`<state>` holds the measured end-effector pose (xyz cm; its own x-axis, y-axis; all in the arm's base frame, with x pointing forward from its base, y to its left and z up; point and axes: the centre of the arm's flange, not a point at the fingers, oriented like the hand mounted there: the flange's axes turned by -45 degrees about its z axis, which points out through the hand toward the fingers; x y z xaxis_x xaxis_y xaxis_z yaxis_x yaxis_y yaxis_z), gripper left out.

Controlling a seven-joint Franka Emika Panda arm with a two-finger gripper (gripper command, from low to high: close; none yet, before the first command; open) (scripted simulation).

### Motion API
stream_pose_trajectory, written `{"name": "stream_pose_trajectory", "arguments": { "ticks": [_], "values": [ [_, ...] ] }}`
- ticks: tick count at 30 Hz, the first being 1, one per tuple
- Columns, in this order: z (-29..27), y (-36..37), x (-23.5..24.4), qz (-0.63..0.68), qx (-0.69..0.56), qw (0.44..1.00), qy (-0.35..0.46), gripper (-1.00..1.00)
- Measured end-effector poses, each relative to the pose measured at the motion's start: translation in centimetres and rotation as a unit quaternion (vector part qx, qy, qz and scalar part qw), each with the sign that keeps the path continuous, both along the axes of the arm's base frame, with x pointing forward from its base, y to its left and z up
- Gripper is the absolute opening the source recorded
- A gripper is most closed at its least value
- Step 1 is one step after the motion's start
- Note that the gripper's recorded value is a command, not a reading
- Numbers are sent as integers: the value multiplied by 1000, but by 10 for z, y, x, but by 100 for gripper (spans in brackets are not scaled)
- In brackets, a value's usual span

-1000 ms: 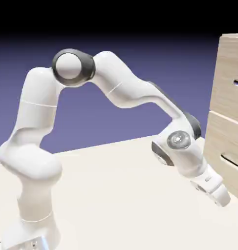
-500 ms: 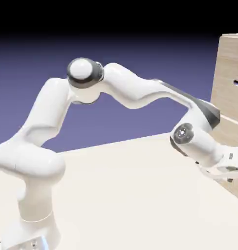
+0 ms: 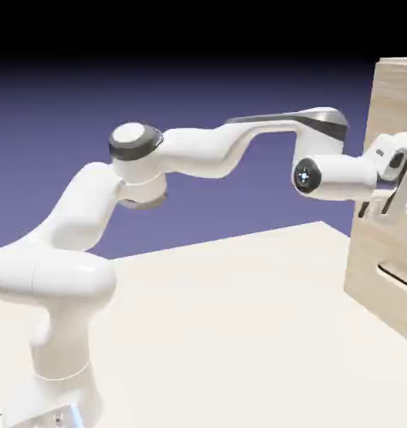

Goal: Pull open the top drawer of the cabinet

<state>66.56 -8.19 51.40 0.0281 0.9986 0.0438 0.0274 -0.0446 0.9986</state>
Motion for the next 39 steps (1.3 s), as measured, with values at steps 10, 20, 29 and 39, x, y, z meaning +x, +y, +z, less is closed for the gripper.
{"name": "stream_pose_trajectory", "arguments": {
  "ticks": [10,20,29,39],
  "values": [
    [8,16,53,14,-22,1000,-14,-100],
    [8,16,-14,14,-22,1000,-13,-100],
    [8,16,-98,15,-23,1000,-12,-100],
    [8,15,-183,14,-22,1000,-14,100]
  ]
}}
